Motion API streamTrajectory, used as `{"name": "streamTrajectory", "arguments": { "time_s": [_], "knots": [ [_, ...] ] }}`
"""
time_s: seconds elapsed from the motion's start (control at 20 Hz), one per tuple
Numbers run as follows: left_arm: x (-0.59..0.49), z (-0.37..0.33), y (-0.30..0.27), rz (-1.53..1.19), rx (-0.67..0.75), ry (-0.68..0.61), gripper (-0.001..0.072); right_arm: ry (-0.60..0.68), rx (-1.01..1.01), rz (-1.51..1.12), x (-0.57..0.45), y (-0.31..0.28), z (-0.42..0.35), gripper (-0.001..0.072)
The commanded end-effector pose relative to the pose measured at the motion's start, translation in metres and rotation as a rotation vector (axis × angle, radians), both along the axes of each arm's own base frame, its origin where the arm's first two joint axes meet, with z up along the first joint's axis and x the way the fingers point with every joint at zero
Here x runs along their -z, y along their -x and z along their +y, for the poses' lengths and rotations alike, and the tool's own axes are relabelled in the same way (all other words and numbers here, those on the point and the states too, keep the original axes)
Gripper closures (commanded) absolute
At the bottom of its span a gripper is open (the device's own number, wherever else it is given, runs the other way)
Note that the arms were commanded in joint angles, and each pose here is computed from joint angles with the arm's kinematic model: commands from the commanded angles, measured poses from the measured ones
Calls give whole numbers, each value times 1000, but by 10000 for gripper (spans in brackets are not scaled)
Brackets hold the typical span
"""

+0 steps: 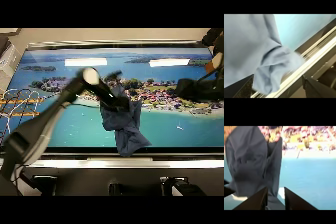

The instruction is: Fold the clothes and pants, and hang the long-sleeved shirts on hangers.

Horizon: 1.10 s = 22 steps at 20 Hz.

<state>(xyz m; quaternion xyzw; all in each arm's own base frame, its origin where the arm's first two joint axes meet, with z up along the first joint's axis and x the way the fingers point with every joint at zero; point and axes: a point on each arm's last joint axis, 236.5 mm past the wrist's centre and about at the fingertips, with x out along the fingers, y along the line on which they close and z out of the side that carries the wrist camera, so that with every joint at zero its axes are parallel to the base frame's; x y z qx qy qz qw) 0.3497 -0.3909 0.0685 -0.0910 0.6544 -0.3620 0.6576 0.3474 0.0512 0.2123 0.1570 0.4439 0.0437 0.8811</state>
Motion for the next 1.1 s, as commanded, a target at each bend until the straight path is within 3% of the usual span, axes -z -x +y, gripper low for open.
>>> {"name": "streamTrajectory", "arguments": {
  "time_s": [0.0,0.15,0.2,0.3,0.35,0.65,1.05],
  "knots": [
    [-65,63,-17,-90,-54,29,-13,-212,100,-52,-15,-29,-24,439],
    [-96,107,-33,-194,-113,15,-13,-379,146,135,41,-47,-59,438],
    [-101,121,-39,-221,-143,-5,-13,-474,125,209,66,-57,-55,406],
    [-107,144,-50,-247,-194,-23,-13,-607,64,324,118,-81,-39,136],
    [-108,152,-54,-249,-214,-25,-13,-637,38,384,147,-88,-30,120],
    [-108,175,-68,-247,-271,-32,-13,-682,49,535,271,-128,40,121],
    [-105,180,-71,-242,-283,-36,-13,-554,147,459,312,-158,61,154]
  ]
}}
